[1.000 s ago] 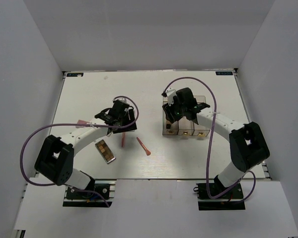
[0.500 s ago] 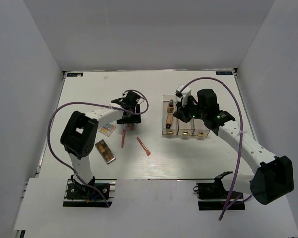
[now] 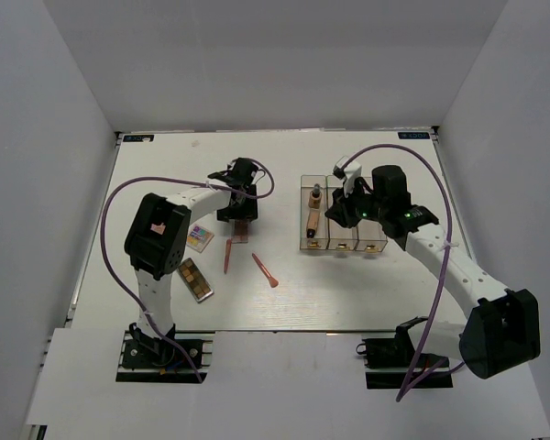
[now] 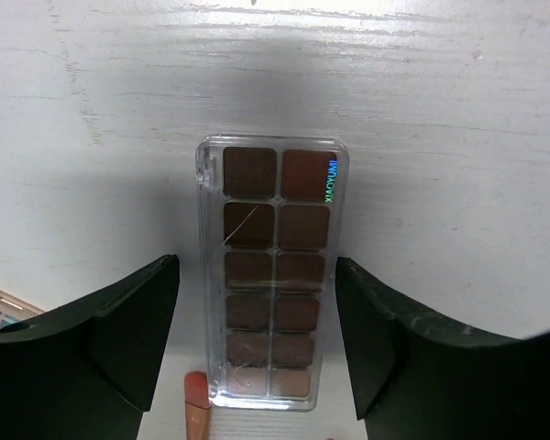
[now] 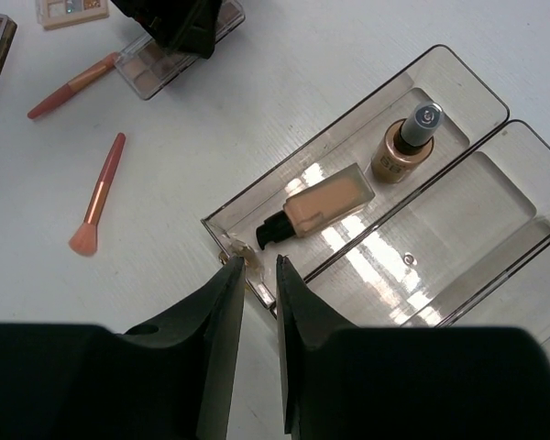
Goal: Organize the makeup
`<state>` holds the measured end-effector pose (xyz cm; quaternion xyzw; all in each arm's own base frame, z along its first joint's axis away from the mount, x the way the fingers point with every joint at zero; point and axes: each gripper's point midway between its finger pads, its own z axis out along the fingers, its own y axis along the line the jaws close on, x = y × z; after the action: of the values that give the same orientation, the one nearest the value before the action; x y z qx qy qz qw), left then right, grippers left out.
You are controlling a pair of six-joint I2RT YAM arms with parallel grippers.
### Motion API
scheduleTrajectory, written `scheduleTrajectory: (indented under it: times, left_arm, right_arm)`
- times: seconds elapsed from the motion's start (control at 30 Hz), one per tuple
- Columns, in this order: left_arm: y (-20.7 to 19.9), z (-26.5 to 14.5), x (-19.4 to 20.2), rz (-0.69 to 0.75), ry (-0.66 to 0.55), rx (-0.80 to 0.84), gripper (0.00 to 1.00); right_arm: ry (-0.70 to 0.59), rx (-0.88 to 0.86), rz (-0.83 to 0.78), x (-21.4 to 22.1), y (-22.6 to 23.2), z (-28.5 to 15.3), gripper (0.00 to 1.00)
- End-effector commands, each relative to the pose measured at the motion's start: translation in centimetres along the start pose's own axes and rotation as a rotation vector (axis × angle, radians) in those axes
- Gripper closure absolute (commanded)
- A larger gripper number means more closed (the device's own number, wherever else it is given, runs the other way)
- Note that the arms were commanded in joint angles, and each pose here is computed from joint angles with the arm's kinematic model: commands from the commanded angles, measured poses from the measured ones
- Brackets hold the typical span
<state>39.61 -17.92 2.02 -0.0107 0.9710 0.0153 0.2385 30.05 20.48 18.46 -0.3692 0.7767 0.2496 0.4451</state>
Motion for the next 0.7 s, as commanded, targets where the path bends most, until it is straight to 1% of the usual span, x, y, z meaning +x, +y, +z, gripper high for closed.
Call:
scheduleTrajectory:
  times: [0.0, 0.03, 0.1, 0.13, 0.17, 0.2, 0.23, 0.27, 0.33, 0.37, 0.4, 0.47, 0.5, 0.53, 0.57, 0.6, 0.63, 0.67]
  left_arm:
    - [0.0, 0.2, 0.5, 0.01, 0.033, 0.015, 0.24]
    - [-0.1, 0.0, 0.6, 0.01, 0.035, 0.024, 0.3]
    - [-0.4, -0.2, 0.4, 0.007, 0.026, 0.043, 0.38]
    - [-0.7, -0.4, 0.2, 0.005, 0.02, 0.055, 0.46]
    - [-0.8, -0.8, -0.2, 0.003, 0.009, 0.067, 0.49]
    - [-1.0, -1.1, -0.6, 0.0, -0.004, 0.077, 0.53]
    - [-1.2, -1.6, -1.4, -0.002, -0.025, 0.087, 0.56]
    - [-1.5, -2.5, -2.3, -0.006, -0.049, 0.102, 0.58]
    - [-2.2, -4.3, -4.4, -0.006, -0.105, 0.139, 0.62]
    - [-2.9, -5.3, -5.0, 0.006, -0.127, 0.16, 0.65]
    - [-3.6, -7.0, -6.2, 0.012, -0.173, 0.193, 0.67]
    - [-5.3, -9.5, -7.8, 0.029, -0.214, 0.302, 0.69]
    - [-6.2, -11.2, -8.9, 0.027, -0.259, 0.364, 0.71]
    - [-7.1, -12.2, -9.4, 0.034, -0.282, 0.407, 0.72]
    - [-9.0, -13.9, -9.9, 0.05, -0.296, 0.524, 0.73]
    - [-9.9, -15.0, -10.3, 0.049, -0.307, 0.577, 0.74]
    - [-11.1, -15.8, -10.3, 0.062, -0.309, 0.627, 0.75]
    - [-12.8, -17.0, -9.9, 0.088, -0.295, 0.71, 0.76]
  right_arm:
    - [-0.05, -0.008, -0.002, -1.0, 0.1, -0.4, 0.73]
    - [-0.051, -0.003, 0.001, -1.0, -0.2, -0.5, 0.73]
    - [-0.05, 0.001, 0.006, -0.9, -0.3, -0.6, 0.73]
    - [-0.05, 0.001, 0.007, -0.9, -0.3, -0.6, 0.71]
    - [-0.053, 0.001, 0.008, -0.9, -0.4, -0.6, 0.69]
    - [-0.054, 0.002, 0.01, -1.0, -0.5, -0.7, 0.64]
    - [-0.053, 0.004, 0.012, -0.9, -0.5, -0.7, 0.36]
    - [-0.051, 0.016, 0.025, -0.8, -0.8, -0.7, 0.24]
    - [-0.054, 0.028, 0.029, -0.9, -1.1, -0.9, 0.11]
    - [-0.054, 0.034, 0.03, -0.8, -1.3, -0.9, 0.11]
    - [-0.053, 0.042, 0.033, -0.8, -1.5, -1.0, 0.11]
    - [-0.056, 0.066, 0.047, -0.8, -2.1, -1.3, 0.15]
    - [-0.059, 0.086, 0.053, -0.9, -2.5, -1.3, 0.2]
    - [-0.069, 0.107, 0.062, -1.1, -3.1, -1.5, 0.34]
    - [-0.068, 0.125, 0.082, -1.0, -3.5, -1.6, 0.45]
    - [-0.076, 0.161, 0.09, -1.1, -4.2, -1.8, 0.56]
    - [-0.075, 0.19, 0.101, -1.1, -4.8, -1.9, 0.82]
    - [-0.078, 0.22, 0.114, -1.1, -5.4, -2.0, 0.93]
